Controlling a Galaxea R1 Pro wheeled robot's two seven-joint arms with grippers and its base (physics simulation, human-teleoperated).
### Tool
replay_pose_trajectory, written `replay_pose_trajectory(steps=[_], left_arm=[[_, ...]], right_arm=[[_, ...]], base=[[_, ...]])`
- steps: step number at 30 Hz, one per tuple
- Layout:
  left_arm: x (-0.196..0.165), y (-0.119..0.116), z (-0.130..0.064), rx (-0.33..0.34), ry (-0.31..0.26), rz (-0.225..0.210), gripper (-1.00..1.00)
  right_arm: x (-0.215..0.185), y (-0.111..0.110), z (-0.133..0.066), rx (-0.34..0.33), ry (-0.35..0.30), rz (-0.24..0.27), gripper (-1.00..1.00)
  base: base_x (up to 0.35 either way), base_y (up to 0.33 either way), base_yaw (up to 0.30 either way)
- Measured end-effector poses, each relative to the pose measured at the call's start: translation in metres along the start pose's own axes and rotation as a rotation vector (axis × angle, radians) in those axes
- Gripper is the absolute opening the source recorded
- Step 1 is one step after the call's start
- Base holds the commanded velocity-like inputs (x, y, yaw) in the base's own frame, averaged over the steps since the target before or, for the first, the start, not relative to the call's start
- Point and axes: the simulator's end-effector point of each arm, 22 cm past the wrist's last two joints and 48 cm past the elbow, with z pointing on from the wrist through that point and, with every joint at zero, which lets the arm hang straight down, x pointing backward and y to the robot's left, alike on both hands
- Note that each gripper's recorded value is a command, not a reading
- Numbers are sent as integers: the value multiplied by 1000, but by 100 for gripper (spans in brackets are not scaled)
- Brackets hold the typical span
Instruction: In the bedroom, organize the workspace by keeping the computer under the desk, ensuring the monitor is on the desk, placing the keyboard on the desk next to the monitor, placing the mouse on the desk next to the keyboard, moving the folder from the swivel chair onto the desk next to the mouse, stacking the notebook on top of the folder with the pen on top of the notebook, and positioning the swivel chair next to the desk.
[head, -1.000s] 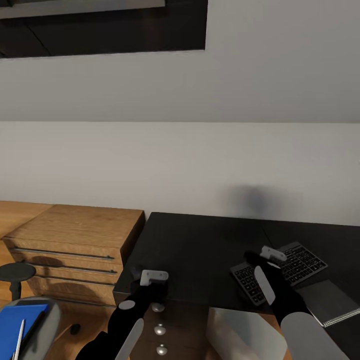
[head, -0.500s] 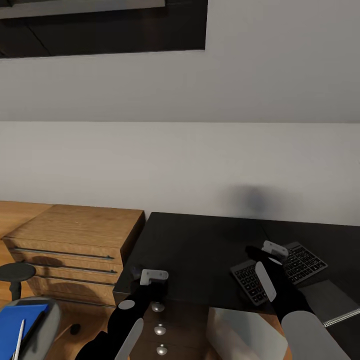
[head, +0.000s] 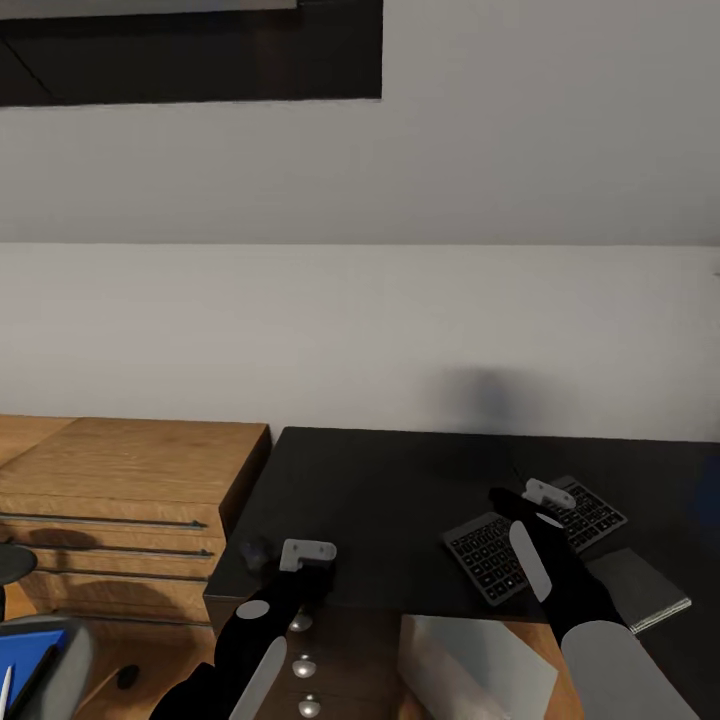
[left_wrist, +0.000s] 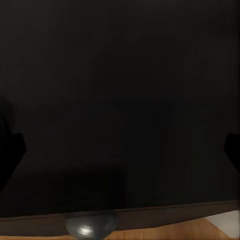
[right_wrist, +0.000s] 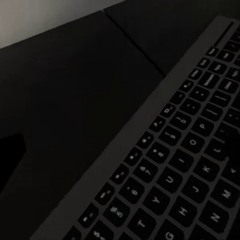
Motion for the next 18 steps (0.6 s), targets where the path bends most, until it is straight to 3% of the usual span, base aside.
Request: replay_pose_trajectory(steps=[18], left_arm=[[-7,-4,-3,11,-12,-8,100]], right_arm=[[11,-5,2,13,26,-17,100]], base=[[52,0,-3]])
